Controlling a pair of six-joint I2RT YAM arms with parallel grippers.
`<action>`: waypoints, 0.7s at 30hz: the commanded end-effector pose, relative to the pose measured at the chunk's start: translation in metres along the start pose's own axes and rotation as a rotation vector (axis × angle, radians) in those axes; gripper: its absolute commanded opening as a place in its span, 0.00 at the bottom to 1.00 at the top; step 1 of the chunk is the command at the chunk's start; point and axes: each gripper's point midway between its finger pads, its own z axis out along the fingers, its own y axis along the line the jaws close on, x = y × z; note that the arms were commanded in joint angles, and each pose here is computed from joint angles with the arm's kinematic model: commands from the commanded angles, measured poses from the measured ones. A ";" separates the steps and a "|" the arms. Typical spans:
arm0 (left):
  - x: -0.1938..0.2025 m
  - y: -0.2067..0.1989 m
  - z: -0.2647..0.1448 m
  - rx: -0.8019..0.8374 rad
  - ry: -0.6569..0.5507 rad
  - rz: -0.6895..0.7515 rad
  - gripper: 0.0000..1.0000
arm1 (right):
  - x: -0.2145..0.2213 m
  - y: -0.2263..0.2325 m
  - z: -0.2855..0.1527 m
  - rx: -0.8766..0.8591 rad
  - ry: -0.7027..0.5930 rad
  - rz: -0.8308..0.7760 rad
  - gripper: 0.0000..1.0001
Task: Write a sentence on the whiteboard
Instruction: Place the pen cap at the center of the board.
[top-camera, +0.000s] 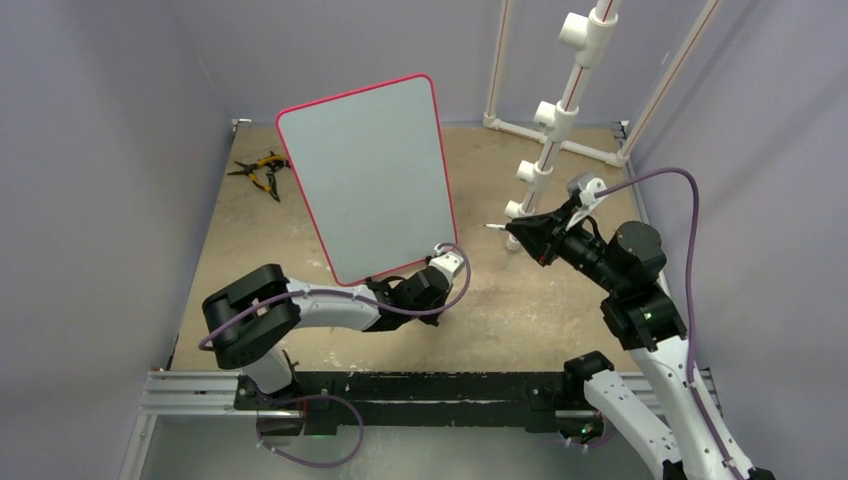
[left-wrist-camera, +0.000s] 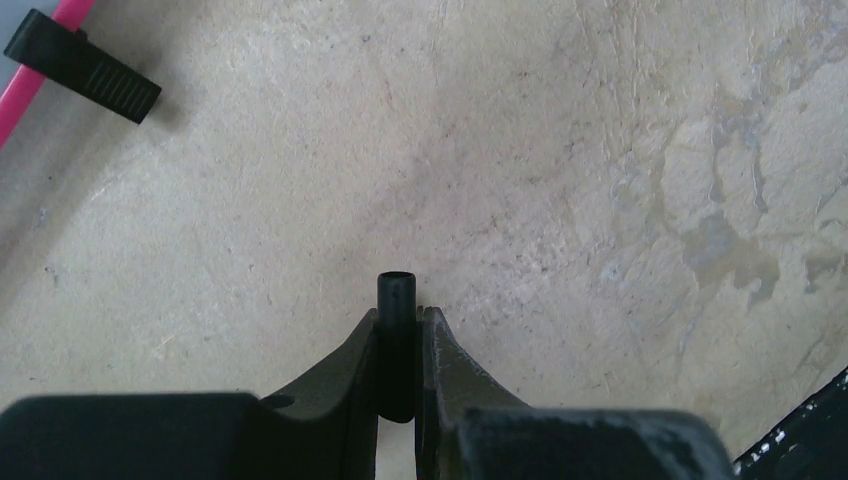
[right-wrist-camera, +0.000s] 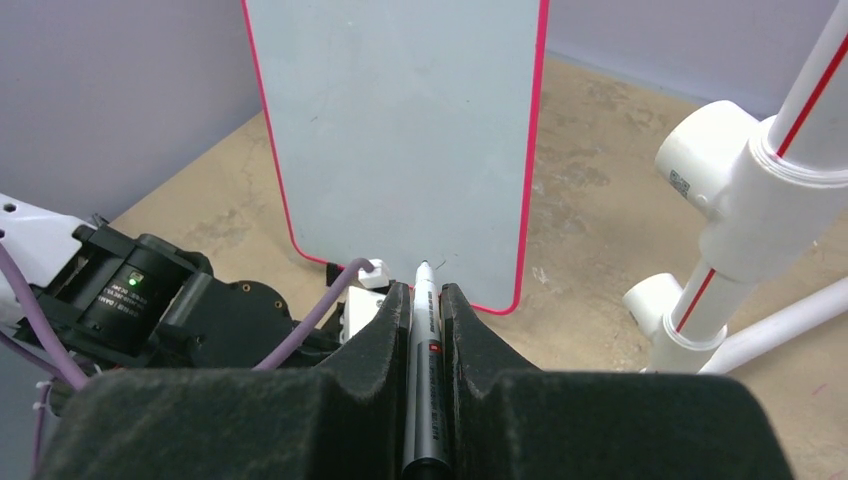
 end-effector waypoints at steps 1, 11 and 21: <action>-0.020 -0.012 0.007 0.004 -0.054 -0.029 0.02 | -0.013 -0.004 0.001 0.026 -0.058 -0.025 0.00; -0.030 -0.019 -0.002 0.044 -0.078 -0.033 0.45 | -0.013 -0.005 0.002 0.024 -0.071 -0.031 0.00; -0.095 -0.028 -0.060 0.123 -0.206 0.001 0.64 | -0.016 -0.005 0.003 0.020 -0.083 -0.034 0.00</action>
